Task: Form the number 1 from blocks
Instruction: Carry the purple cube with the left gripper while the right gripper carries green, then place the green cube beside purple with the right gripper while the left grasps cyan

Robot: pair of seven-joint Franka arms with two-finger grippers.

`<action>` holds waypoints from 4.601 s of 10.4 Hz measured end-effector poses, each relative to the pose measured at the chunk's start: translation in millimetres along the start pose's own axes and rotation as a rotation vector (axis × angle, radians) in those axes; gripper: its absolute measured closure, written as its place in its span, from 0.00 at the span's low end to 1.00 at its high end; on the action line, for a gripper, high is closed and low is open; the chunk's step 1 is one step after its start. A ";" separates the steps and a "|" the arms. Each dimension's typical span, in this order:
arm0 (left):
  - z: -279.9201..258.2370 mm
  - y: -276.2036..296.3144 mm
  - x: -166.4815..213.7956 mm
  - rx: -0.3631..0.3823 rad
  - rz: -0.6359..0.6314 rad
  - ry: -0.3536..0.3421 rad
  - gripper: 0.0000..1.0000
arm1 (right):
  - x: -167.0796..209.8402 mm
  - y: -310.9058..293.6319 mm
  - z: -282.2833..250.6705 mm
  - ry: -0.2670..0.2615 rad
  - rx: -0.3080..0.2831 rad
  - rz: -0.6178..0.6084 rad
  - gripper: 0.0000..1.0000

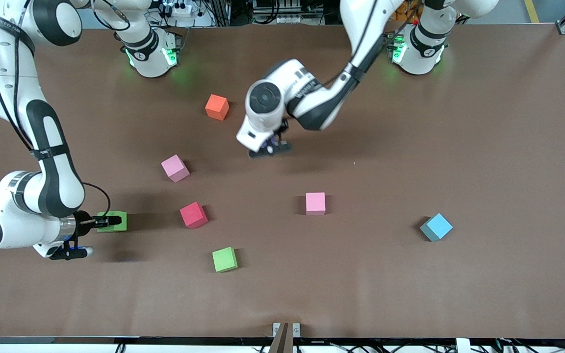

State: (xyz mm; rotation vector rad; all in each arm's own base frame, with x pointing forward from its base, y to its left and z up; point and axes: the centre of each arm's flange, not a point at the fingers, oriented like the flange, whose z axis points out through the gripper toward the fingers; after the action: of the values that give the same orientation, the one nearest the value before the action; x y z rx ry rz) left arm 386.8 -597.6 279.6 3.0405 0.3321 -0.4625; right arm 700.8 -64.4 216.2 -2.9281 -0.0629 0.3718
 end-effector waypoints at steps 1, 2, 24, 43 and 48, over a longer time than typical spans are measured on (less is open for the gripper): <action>23.2 5.3 -30.7 0.014 -0.006 0.001 0.39 | 0.1 -5.0 -2.9 0.002 -0.001 0.001 0.37; 44.6 5.5 -59.0 0.018 0.000 0.024 0.39 | -0.4 -13.9 -7.3 0.003 -0.004 -0.006 0.37; 91.4 -105.6 -140.3 -0.035 0.102 0.220 0.00 | -234.5 -484.7 50.7 0.054 -0.196 -0.121 0.37; -185.1 -395.5 191.2 0.146 0.579 0.352 0.00 | -353.3 -583.8 218.3 0.029 -0.189 -0.033 0.37; -167.7 -444.3 307.5 0.179 0.899 0.347 0.00 | -355.9 -588.2 219.8 0.040 -0.179 -0.027 0.37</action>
State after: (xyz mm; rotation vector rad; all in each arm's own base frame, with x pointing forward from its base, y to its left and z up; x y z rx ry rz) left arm 624.9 -88.2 340.9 2.9851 -1.0747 0.1054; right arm 290.5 529.3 206.8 -3.1062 -0.1361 0.3189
